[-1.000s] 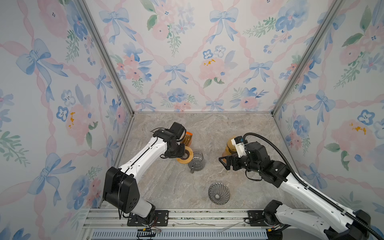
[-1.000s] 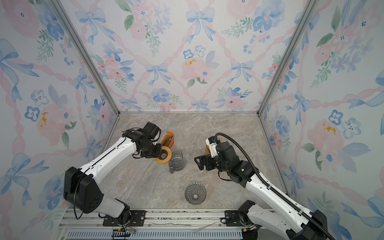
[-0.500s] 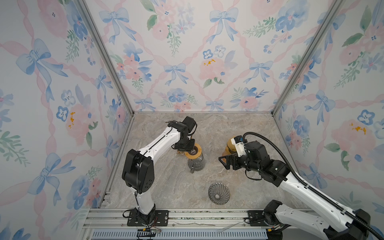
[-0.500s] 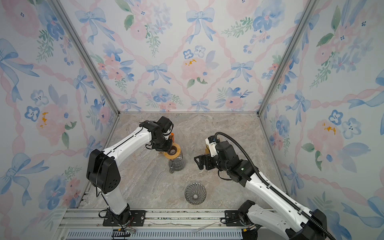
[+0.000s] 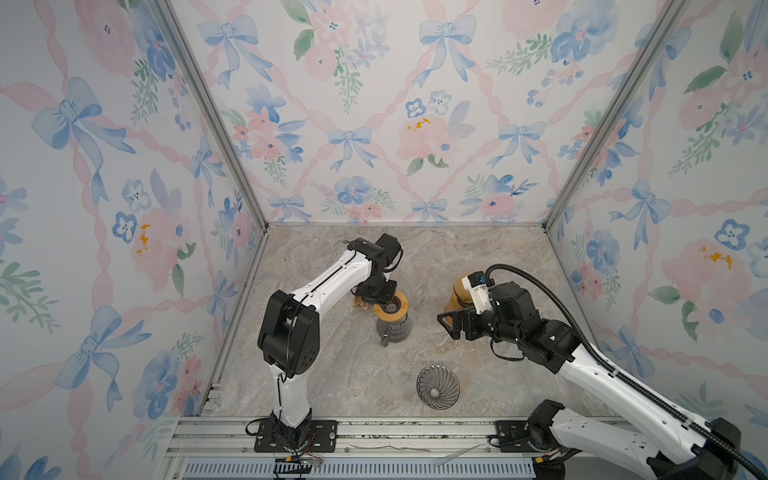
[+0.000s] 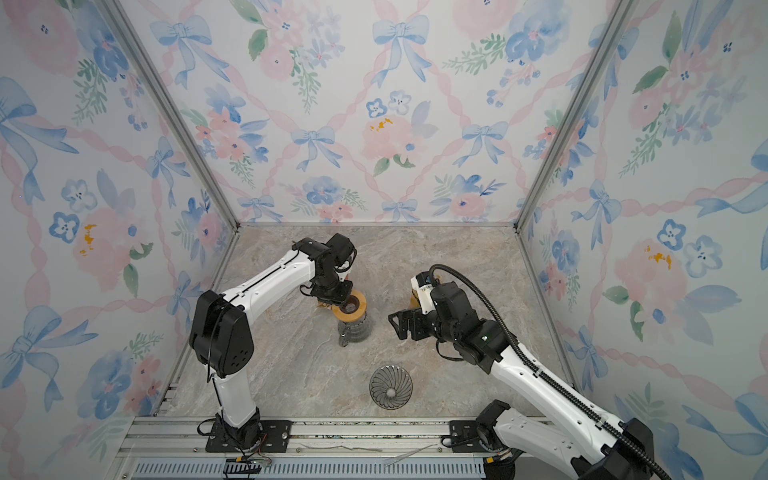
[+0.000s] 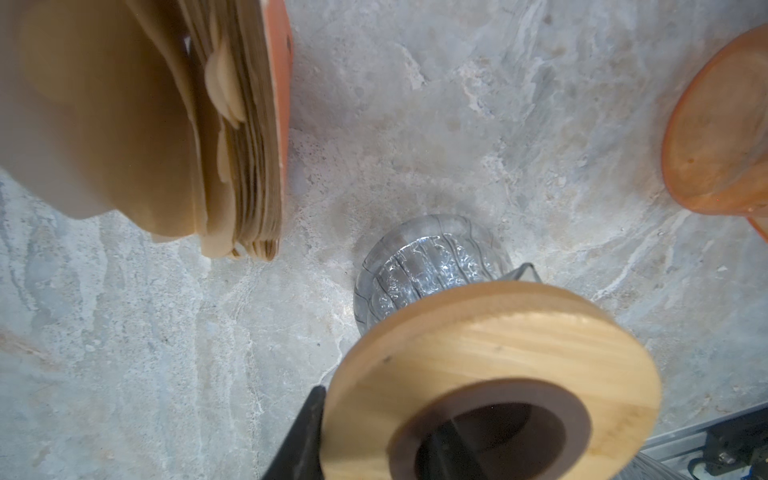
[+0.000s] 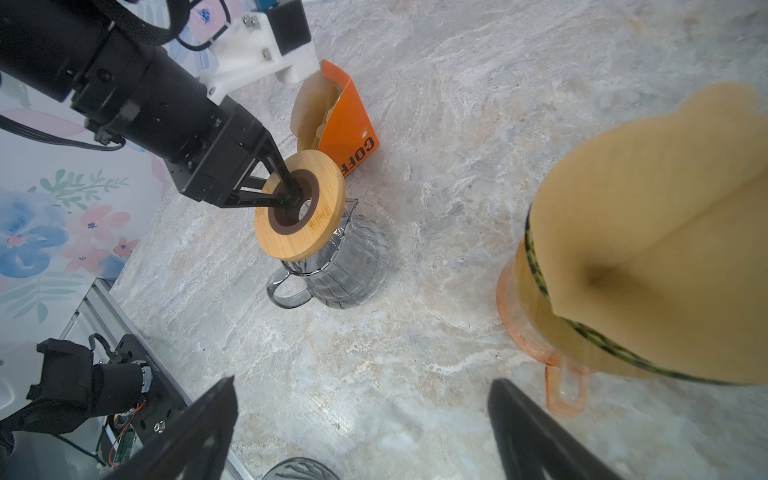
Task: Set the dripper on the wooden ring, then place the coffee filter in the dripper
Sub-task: 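Carry the bamboo ring with the left gripper over the glass pitcher, then lower the bamboo ring onto the pitcher mouth with the left gripper, then open the left gripper and raise it away from the ring, then grasp the clear glass dripper rim with the right gripper while the left hovers, then lift the glass dripper with the right gripper and carry it over the bamboo ring, then lower the glass dripper into the bamboo ring hole with the right gripper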
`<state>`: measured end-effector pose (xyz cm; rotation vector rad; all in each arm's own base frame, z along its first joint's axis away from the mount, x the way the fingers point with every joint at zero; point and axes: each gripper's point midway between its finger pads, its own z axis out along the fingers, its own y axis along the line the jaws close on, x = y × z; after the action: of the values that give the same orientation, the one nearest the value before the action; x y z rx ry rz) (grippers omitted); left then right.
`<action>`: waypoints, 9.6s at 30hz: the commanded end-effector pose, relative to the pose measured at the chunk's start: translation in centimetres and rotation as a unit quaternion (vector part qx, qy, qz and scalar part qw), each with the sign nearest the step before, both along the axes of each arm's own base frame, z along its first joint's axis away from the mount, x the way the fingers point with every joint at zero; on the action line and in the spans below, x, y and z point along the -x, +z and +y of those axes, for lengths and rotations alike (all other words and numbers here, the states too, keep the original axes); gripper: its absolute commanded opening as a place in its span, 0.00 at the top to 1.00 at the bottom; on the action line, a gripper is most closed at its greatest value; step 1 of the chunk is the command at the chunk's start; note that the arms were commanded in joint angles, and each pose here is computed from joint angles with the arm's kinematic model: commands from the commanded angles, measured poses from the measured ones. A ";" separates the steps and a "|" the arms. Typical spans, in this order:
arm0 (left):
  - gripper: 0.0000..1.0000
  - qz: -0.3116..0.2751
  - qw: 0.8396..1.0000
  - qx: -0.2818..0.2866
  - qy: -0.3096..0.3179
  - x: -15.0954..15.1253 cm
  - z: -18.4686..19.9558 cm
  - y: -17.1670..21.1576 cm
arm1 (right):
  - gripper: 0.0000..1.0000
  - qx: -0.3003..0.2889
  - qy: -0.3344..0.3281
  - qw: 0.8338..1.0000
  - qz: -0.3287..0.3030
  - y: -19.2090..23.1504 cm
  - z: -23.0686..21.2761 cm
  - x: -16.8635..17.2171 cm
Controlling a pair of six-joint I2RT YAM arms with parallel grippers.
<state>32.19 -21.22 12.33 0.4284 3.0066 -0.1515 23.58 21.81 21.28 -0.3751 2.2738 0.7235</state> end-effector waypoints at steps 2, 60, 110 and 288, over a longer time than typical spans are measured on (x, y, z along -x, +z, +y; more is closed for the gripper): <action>0.72 0.020 0.999 -0.015 -0.022 0.9 -0.3 -0.1 | 0.04 -0.004 0.000 1.000 0.004 0.2 0.1 0.4; 0.68 0.066 0.995 -0.052 -0.049 7.1 -0.5 -2.6 | 0.04 -0.006 0.005 1.000 0.009 -0.1 0.5 0.6; 0.59 0.048 0.998 -0.013 -0.038 6.3 -1.6 -0.7 | 0.04 -0.002 0.005 1.000 0.014 -0.7 0.8 0.5; 0.02 -0.363 0.855 0.356 -0.101 11.9 1.9 14.1 | 0.92 0.081 0.088 0.968 0.221 -1.0 10.6 -2.4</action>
<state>19.89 -19.52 26.63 0.5720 1.9657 -0.8679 25.65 31.83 19.64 -0.5613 2.7576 0.7136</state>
